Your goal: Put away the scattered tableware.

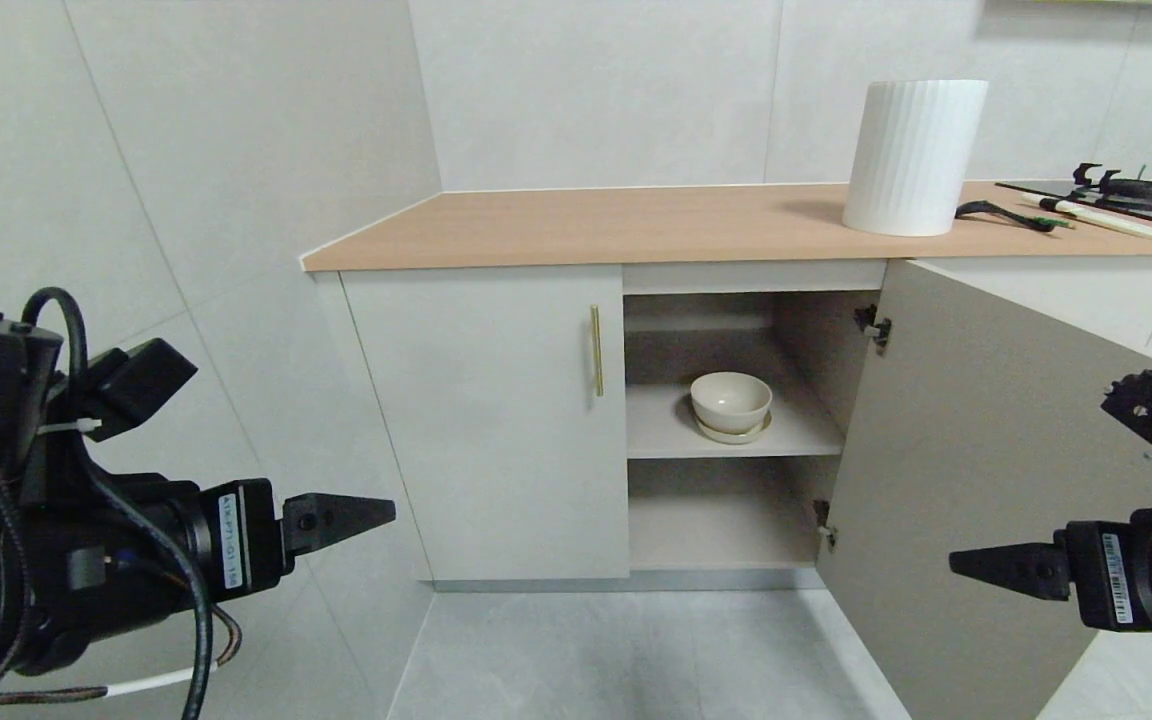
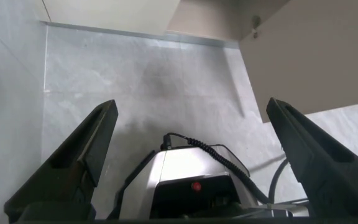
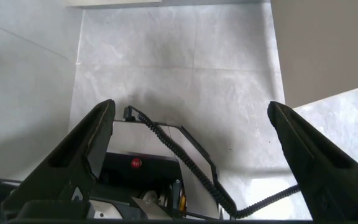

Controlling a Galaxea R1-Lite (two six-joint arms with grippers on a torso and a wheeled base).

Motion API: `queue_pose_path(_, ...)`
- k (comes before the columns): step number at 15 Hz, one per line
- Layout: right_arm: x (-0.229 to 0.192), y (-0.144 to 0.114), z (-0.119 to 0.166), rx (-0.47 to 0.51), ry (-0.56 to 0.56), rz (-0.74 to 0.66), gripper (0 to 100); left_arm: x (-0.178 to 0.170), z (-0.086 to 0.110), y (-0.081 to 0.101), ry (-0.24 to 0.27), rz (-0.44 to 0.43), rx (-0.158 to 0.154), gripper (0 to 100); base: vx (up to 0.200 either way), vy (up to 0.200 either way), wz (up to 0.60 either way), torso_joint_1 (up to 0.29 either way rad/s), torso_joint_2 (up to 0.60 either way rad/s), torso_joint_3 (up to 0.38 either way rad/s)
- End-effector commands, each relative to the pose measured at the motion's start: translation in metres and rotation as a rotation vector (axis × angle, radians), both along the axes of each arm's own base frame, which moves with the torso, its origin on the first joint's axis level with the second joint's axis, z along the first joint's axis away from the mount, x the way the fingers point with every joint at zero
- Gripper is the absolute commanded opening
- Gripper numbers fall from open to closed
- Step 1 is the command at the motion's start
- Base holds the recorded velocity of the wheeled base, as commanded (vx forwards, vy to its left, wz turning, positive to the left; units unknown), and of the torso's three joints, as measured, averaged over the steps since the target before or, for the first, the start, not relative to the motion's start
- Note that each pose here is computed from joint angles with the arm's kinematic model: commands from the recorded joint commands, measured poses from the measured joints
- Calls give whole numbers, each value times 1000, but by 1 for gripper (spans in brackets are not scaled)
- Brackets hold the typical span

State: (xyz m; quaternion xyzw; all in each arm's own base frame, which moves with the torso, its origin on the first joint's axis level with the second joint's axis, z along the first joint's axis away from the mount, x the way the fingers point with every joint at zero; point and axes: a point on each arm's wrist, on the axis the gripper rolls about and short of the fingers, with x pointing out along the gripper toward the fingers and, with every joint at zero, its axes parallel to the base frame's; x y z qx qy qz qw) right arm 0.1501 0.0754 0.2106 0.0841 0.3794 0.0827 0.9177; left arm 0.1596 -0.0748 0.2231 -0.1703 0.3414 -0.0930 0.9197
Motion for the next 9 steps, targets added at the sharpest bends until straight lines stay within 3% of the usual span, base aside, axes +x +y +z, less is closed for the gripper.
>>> queue_pose_path(1, 0, 0, -1, -2, 4, 2, 100, 0, -1, 0, 2, -1, 1, 100, 0, 0, 0, 0, 0, 0)
queue_pose_path(7, -2, -1, 0, -3, -5, 5, 100, 0, -1, -1, 2, -6, 1, 100, 0, 0, 0, 0, 0, 0)
queue_pose_path(9, -4, -2, -1, -6, -2, 6, 100, -1, -2, -1, 3, -5, 6, 100, 0, -200, 0, -2, 0, 5)
